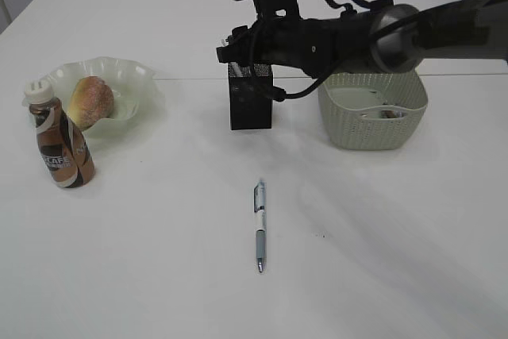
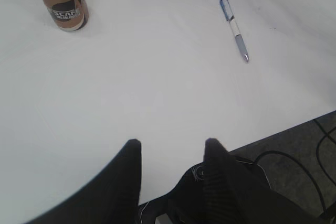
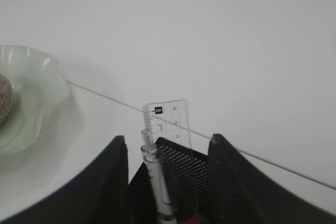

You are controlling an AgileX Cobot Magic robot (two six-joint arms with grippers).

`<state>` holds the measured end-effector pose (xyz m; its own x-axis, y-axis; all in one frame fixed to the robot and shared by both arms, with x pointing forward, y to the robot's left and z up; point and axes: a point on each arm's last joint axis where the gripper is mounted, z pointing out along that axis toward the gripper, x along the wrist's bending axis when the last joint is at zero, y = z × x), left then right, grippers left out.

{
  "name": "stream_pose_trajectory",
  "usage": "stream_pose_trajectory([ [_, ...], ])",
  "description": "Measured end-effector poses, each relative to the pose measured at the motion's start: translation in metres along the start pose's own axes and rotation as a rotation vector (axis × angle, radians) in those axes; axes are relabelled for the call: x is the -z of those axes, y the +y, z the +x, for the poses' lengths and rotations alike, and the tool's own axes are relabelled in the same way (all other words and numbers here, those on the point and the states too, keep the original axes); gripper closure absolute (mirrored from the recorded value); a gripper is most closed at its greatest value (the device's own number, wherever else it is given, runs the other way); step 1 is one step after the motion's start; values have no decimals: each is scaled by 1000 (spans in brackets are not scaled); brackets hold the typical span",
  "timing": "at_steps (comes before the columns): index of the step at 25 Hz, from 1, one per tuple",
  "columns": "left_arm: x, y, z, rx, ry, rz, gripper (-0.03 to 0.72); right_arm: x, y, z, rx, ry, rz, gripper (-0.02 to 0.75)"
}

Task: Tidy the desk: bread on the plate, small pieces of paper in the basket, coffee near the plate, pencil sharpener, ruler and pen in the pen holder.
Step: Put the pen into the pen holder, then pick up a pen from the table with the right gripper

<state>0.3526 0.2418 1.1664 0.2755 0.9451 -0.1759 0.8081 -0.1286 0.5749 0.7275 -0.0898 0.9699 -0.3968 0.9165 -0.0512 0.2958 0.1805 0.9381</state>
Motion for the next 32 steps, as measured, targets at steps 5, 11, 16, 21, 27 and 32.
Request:
stream_pose_trajectory([
  [5, 0, 0, 0, -1, 2, 0, 396, 26, 40, 1, -2, 40, 83, 372],
  [11, -2, 1, 1, 55, 11, 3, 396, 83, 80, 7, -100, 130, 308, 372],
  [16, -5, 3, 1, 117, 16, 14, 397, 114, 69, 14, -242, 172, 652, 372],
  [21, -12, 6, 0, 180, 25, 37, 397, 127, 55, 18, -316, 170, 884, 372],
  [27, -27, 12, -1, 207, 44, 89, 396, 105, 18, 22, -449, 94, 1047, 420],
  [32, -42, 18, -1, 208, 71, 138, 397, 86, -14, 49, -458, 57, 1148, 428],
])
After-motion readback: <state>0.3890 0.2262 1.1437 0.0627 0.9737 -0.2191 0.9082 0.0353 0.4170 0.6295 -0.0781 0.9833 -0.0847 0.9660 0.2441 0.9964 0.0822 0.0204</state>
